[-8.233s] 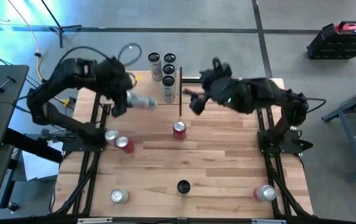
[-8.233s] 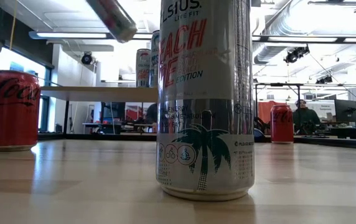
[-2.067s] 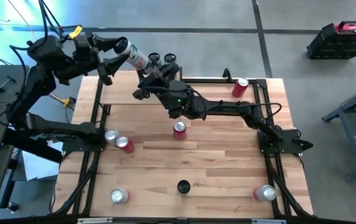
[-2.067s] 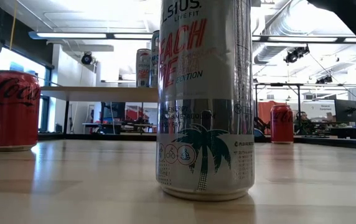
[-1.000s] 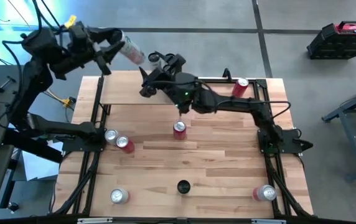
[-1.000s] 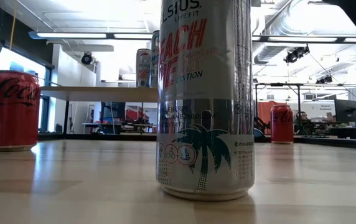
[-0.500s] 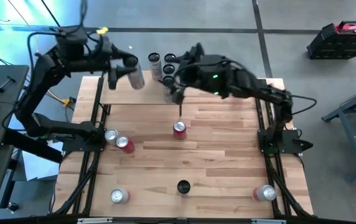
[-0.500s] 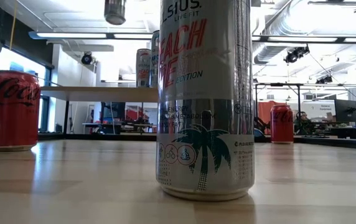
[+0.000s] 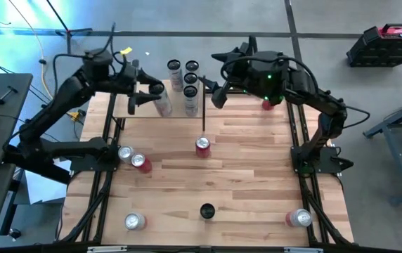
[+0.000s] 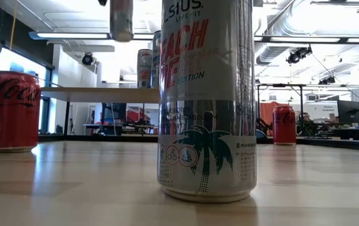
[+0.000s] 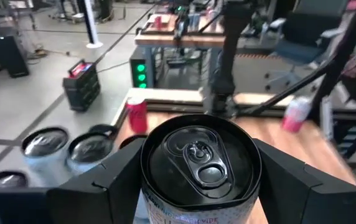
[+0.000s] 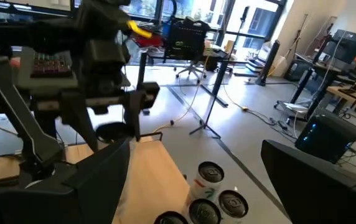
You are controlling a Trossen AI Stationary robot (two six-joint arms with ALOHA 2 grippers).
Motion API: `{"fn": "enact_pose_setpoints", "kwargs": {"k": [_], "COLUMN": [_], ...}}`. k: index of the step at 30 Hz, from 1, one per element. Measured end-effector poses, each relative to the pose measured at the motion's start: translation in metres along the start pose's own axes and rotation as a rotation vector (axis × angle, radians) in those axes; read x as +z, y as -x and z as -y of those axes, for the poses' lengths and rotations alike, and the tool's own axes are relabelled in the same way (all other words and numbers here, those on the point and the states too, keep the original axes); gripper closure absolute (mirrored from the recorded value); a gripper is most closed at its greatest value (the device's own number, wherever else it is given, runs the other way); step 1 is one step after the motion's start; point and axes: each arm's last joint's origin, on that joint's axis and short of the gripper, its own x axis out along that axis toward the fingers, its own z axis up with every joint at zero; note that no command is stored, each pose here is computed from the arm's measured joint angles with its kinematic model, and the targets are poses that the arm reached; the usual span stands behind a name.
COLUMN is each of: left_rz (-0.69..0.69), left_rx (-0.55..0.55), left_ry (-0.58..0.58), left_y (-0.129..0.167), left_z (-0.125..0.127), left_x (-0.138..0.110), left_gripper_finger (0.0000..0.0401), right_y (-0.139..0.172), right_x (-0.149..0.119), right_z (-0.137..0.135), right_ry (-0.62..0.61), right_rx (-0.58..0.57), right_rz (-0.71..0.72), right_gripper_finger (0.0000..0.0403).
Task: Place canned beverage on shelf
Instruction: Put the left pink soda can on the shelf aligned with the other pink soda can
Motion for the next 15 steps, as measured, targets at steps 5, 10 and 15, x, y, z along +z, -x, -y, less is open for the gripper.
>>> {"fn": "enact_pose_setpoints", "kwargs": {"k": [5,10,15], "left_rz": [-0.050,-0.055,-0.048], "left_rx": [0.005,-0.077,-0.119], "left_ry": [-0.021,-0.030,-0.037], "left_y": [-0.014,-0.020,-0.040], "left_z": [-0.015,-0.033,-0.054], "left_x": [-0.023,-0.036,-0.045], "left_gripper_finger": [0.0163,0.0163,0.0163], "right_y": [-0.002,-0.003,-0.006], "right_x": [-0.001,-0.003,-0.005], "right_z": [0.003,0.005,0.004], "right_ry": [-0.032,-0.045,-0.037], "right_rx": [-0.022,-0.035,-0.051], "right_rz": [-0.006,-0.021,-0.042], "right_gripper_finger": [0.0054,0.0054,0.0054]}}
